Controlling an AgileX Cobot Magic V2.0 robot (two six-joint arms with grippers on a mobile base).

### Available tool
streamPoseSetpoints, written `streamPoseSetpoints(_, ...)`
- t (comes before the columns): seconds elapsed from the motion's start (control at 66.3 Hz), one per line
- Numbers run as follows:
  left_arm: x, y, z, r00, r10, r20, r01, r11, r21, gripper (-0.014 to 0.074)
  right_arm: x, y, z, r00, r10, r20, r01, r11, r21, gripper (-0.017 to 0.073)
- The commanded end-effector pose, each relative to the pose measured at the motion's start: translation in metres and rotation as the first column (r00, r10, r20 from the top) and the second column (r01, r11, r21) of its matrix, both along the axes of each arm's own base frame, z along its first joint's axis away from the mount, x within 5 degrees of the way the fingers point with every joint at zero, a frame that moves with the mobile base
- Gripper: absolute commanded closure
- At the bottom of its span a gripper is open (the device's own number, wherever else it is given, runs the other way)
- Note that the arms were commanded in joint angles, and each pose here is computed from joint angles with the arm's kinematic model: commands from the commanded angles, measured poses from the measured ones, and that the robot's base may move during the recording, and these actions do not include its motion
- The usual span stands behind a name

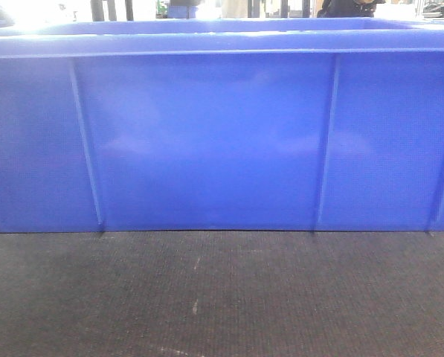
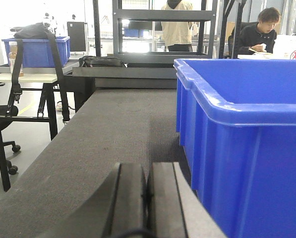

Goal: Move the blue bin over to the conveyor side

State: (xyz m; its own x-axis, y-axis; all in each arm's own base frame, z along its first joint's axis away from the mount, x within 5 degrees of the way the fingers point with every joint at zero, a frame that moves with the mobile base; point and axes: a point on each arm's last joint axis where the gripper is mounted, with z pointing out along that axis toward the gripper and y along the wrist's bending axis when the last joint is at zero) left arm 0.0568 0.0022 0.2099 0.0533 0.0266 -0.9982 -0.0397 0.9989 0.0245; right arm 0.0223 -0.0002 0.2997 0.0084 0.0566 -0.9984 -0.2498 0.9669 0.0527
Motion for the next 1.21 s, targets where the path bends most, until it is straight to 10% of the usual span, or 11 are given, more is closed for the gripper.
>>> streamPoseSetpoints(0.0, -0.001, 0.000, 0.003, 1.000, 0.001, 0.025, -0.001, 1.000, -0.003, 0.0601, -0.001, 0.000, 0.002, 1.000, 0.001, 0.025, -0.001, 1.000, 0.003, 0.0639)
streamPoseSetpoints(0.422, -0.001, 0.000, 0.003, 1.000, 0.001, 0.025, -0.001, 1.000, -0.003, 0.0601, -0.001, 0.000, 0.002, 1.000, 0.001, 0.025, -0.001, 1.000, 0.003, 0.0639)
streamPoseSetpoints(0.739, -0.001, 0.000, 0.003, 1.000, 0.001, 0.025, -0.001, 1.000, -0.003, 0.0601, 0.008, 0.005, -0.022, 0.996, -0.084, -0.012, 0.081, 0.986, -0.148, 0.0639)
streamPoseSetpoints(1.192, -0.001, 0.000, 0.003, 1.000, 0.001, 0.028, -0.001, 1.000, -0.003, 0.0601, 0.034, 0.003, -0.093, 0.979, -0.202, -0.004, 0.202, 0.979, -0.008, 0.0639)
